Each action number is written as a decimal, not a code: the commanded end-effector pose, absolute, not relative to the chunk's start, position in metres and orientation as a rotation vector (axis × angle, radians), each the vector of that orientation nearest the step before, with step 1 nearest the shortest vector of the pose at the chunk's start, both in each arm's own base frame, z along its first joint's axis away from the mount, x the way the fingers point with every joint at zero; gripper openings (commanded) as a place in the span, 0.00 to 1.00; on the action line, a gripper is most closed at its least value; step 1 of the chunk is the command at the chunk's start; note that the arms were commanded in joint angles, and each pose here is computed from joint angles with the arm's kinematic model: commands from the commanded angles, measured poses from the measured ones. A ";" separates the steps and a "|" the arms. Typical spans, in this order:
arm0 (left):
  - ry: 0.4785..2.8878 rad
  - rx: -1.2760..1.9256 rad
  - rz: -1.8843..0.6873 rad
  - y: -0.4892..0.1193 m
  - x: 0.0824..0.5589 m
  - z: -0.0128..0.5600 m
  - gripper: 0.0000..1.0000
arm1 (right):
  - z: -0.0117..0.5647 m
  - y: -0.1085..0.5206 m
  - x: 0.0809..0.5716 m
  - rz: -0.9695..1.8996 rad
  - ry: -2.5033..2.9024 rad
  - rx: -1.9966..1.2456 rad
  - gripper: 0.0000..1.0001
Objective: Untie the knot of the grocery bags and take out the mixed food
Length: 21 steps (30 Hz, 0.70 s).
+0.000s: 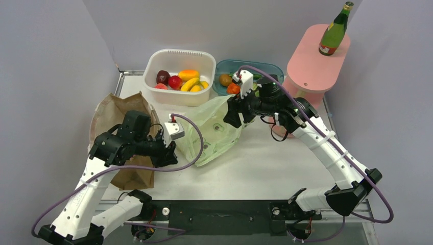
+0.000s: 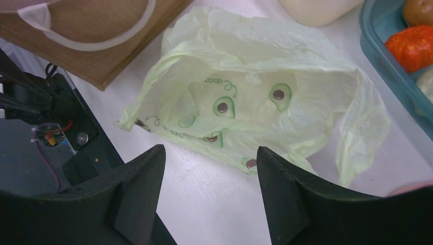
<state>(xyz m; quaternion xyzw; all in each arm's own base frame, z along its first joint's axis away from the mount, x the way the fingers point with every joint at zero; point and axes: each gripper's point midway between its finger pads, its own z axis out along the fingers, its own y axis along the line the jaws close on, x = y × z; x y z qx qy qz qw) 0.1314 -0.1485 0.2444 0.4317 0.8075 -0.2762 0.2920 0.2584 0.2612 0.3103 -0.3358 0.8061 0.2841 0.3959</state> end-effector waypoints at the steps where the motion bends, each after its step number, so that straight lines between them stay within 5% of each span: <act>1: 2.095 1.230 -0.715 -0.152 0.129 0.258 0.30 | 0.344 0.294 0.259 0.788 1.923 -0.876 0.62; 4: 2.085 0.953 -0.496 -0.132 0.161 0.298 0.63 | 0.349 0.303 0.257 0.797 1.903 -0.892 0.62; 6: 2.044 0.797 -0.438 -0.123 0.172 0.321 0.68 | 0.348 0.304 0.258 0.791 1.904 -0.889 0.62; 21: 2.298 0.181 -0.095 -0.066 0.255 0.269 0.69 | 0.339 0.297 0.257 0.751 1.916 -0.902 0.61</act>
